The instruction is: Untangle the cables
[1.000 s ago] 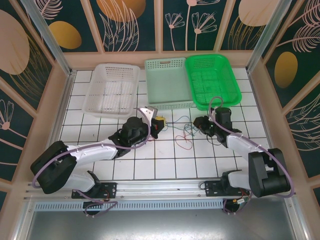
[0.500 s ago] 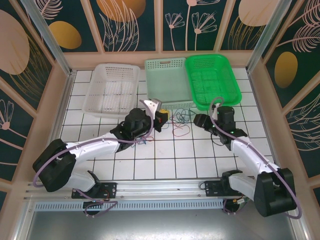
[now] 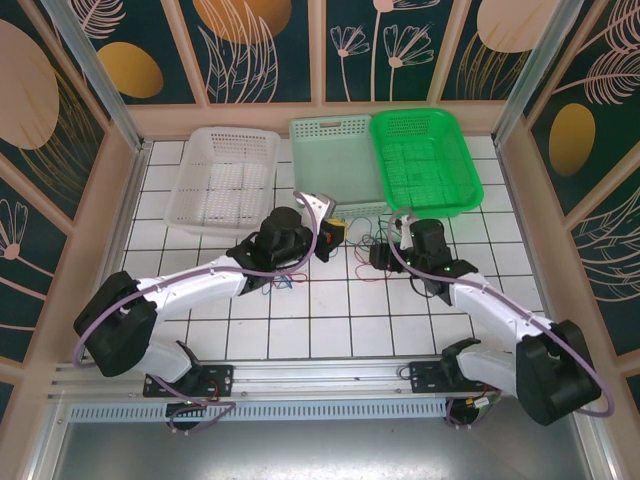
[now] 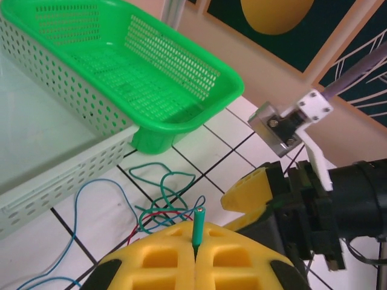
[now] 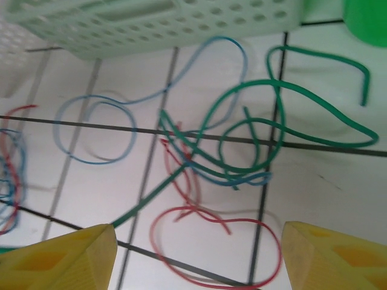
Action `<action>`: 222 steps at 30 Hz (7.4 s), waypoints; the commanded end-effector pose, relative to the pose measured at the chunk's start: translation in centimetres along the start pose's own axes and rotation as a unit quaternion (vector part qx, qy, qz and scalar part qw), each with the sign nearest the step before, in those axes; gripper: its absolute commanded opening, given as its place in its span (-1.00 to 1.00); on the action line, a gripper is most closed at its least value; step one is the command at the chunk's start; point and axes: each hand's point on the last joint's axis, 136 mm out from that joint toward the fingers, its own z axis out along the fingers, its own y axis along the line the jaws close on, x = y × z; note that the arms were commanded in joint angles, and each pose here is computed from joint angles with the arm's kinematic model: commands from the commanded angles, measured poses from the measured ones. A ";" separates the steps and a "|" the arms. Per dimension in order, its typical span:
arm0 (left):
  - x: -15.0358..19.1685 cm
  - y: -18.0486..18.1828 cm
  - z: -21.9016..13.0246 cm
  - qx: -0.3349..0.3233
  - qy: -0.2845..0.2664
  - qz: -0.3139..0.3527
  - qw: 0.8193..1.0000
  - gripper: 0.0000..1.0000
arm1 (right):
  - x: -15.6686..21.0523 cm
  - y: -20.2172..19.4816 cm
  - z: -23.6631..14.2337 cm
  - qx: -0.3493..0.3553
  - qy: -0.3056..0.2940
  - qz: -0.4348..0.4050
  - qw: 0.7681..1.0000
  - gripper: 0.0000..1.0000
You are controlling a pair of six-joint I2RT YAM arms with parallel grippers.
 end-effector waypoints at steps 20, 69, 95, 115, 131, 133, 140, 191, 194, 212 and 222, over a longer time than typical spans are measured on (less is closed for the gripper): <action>-4.0 -4.1 -1.7 0.095 -0.046 -0.037 0.994 -0.97 | -1.5 0.0 2.9 0.008 -0.008 -0.010 1.000 0.27; -7.5 -2.8 -11.5 0.048 -0.067 0.006 0.997 -0.84 | 3.3 -6.3 3.4 0.141 0.069 0.098 0.983 -1.00; -8.0 -1.3 -7.3 0.061 -0.109 -0.067 0.990 -0.86 | 0.3 0.7 -0.7 -0.020 -0.027 0.100 0.994 0.21; -8.4 -4.0 -6.4 0.164 -0.121 -0.104 0.973 -0.91 | -1.9 1.0 2.1 -0.032 -0.083 0.191 0.977 0.66; -10.1 -6.5 -8.1 0.234 -0.162 -0.116 0.952 -0.90 | -1.5 -0.9 5.4 0.026 -0.053 0.189 0.980 -0.02; -10.6 -6.7 -8.3 0.235 -0.168 -0.114 0.950 -0.90 | -1.0 -1.5 5.3 0.042 -0.047 0.177 0.982 -0.26; -11.9 -7.0 -9.1 0.222 -0.173 -0.099 0.954 -0.89 | 1.2 -3.8 4.0 0.108 -0.018 0.107 0.988 -0.82; -12.5 -1.3 -7.0 0.106 -0.094 -0.133 0.981 -0.87 | -8.8 8.3 -4.0 0.055 -0.179 -0.241 0.952 0.68; -12.4 -1.4 -7.2 0.107 -0.090 -0.133 0.981 -0.87 | -9.7 8.4 -4.7 0.062 -0.200 -0.248 0.946 0.68; -12.7 -2.4 -7.7 0.128 -0.083 -0.135 0.979 -0.76 | -11.6 12.1 -2.6 0.011 -0.193 -0.293 0.937 0.21; -13.2 -2.1 -8.1 0.116 -0.097 -0.130 0.980 -0.64 | -11.9 13.7 -5.9 -0.058 -0.182 -0.278 0.941 -1.00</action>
